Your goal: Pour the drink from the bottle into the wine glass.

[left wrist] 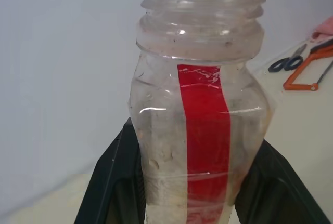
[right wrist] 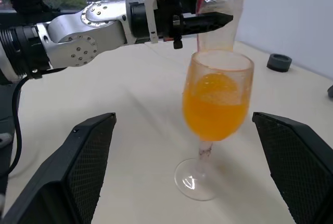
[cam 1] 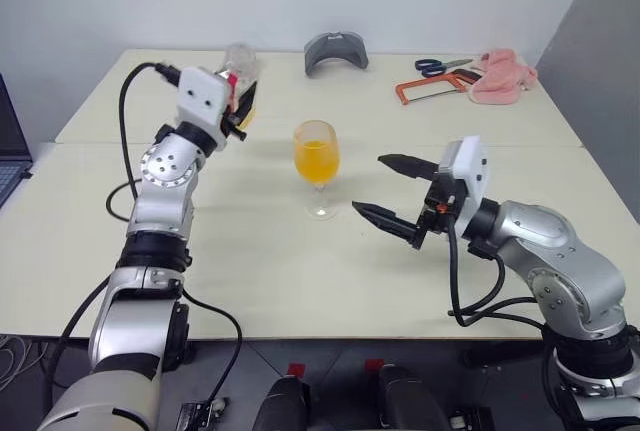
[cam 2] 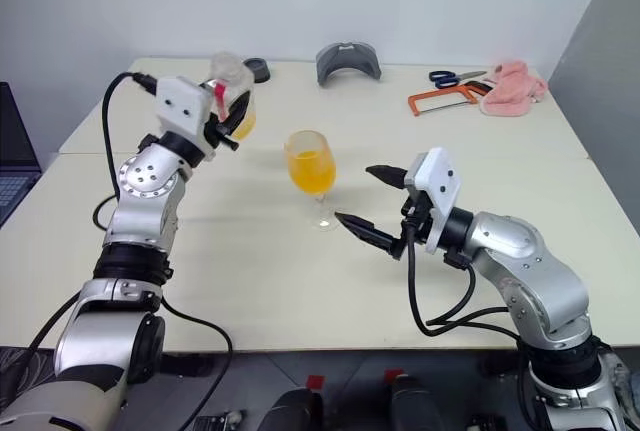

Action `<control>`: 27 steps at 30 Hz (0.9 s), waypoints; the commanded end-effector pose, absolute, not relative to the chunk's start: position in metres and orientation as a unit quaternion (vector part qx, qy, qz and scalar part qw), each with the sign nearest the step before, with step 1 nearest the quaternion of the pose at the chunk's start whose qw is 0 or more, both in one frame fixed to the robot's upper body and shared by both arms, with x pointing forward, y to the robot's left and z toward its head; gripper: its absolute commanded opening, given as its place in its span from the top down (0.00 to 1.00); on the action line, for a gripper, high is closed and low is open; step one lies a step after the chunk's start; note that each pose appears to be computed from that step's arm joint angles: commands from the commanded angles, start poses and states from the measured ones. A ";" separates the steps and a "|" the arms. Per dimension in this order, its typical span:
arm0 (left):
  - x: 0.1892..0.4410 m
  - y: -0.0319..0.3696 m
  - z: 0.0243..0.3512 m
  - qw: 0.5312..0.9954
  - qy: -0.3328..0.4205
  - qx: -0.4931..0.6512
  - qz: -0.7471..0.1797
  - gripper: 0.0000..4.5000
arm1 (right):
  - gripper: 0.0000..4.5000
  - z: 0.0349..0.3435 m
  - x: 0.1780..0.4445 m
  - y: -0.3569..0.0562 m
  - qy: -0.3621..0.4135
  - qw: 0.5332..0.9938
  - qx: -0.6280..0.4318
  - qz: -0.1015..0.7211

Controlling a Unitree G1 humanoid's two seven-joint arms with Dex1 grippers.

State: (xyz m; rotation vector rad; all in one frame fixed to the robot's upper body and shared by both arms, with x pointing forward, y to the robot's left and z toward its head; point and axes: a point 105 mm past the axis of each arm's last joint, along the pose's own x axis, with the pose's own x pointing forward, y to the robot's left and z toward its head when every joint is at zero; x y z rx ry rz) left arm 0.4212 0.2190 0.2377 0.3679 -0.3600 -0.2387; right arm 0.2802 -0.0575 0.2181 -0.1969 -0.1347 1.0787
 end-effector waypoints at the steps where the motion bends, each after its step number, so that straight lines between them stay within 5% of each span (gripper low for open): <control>1: 0.414 0.252 0.227 0.981 -0.143 0.103 -0.077 0.63 | 0.00 0.226 0.279 -0.040 -0.067 0.846 -0.107 0.518; 20: 0.408 0.283 0.171 0.995 -0.058 0.039 -0.071 0.63 | 0.00 0.224 0.281 -0.015 -0.061 0.829 -0.137 0.539; 21: 0.409 0.284 0.171 0.995 -0.058 0.031 -0.070 0.47 | 0.00 0.224 0.281 -0.015 -0.060 0.829 -0.137 0.539; 27: 0.407 0.289 0.168 0.996 -0.060 0.022 -0.062 0.06 | 0.00 0.222 0.280 -0.015 -0.058 0.827 -0.138 0.542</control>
